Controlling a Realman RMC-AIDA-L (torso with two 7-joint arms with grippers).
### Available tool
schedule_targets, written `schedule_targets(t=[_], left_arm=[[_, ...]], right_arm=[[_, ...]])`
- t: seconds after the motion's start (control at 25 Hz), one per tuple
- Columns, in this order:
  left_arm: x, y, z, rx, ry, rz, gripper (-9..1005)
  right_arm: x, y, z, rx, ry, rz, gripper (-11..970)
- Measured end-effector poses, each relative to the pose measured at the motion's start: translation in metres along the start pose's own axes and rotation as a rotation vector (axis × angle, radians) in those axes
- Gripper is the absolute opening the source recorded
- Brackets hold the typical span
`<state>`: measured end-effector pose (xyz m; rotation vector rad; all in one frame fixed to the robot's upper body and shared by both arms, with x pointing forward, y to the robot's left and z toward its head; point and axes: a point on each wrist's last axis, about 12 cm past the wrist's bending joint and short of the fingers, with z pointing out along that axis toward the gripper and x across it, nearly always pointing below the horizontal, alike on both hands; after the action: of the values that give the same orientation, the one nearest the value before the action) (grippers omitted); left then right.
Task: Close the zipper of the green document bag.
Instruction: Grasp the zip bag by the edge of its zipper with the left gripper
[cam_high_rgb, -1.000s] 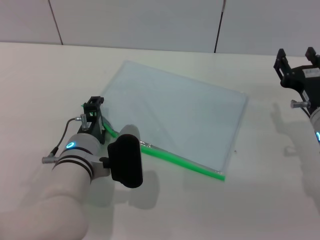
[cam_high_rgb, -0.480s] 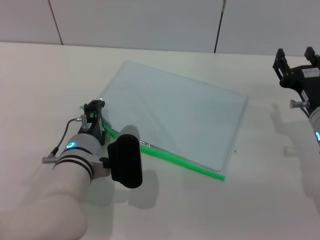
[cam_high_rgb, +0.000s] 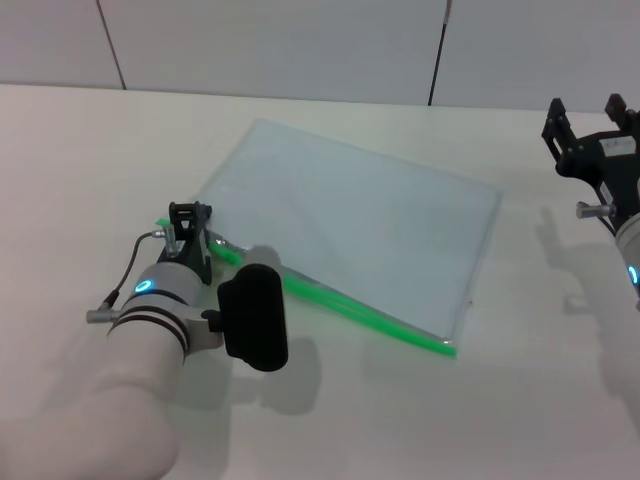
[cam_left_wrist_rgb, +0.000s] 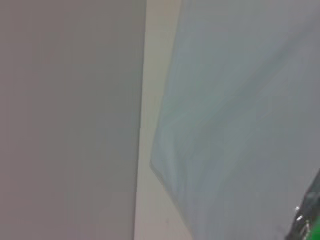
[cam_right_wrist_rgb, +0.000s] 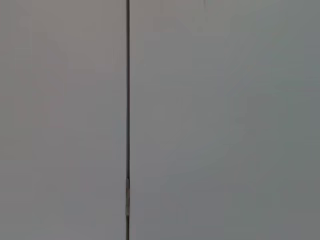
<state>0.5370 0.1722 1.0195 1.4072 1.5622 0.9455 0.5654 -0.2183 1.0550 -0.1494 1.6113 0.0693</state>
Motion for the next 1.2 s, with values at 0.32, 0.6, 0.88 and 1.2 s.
schedule_targets(t=[0.32,0.6,0.88,1.2], left_arm=[[-0.001,0.003,0.002,0.008,0.015,-0.03,93],[-0.009,0.006,-0.001,-0.005,-0.02,-0.06,55],[-0.018,0.017,-0.012,-0.12,-0.085,-0.09,54],[-0.017,0.029,-0.016,-0.237,-0.096,-0.121,54]], right_arm=[[0.0,0.002,-0.004,-0.003,-0.011,0.002,678],[0.001,0.006,-0.005,-0.021,-0.007,-0.017,678],[0.003,0.016,-0.009,-0.086,-0.009,-0.072,678],[0.001,0.027,-0.015,-0.174,-0.045,-0.156,678]])
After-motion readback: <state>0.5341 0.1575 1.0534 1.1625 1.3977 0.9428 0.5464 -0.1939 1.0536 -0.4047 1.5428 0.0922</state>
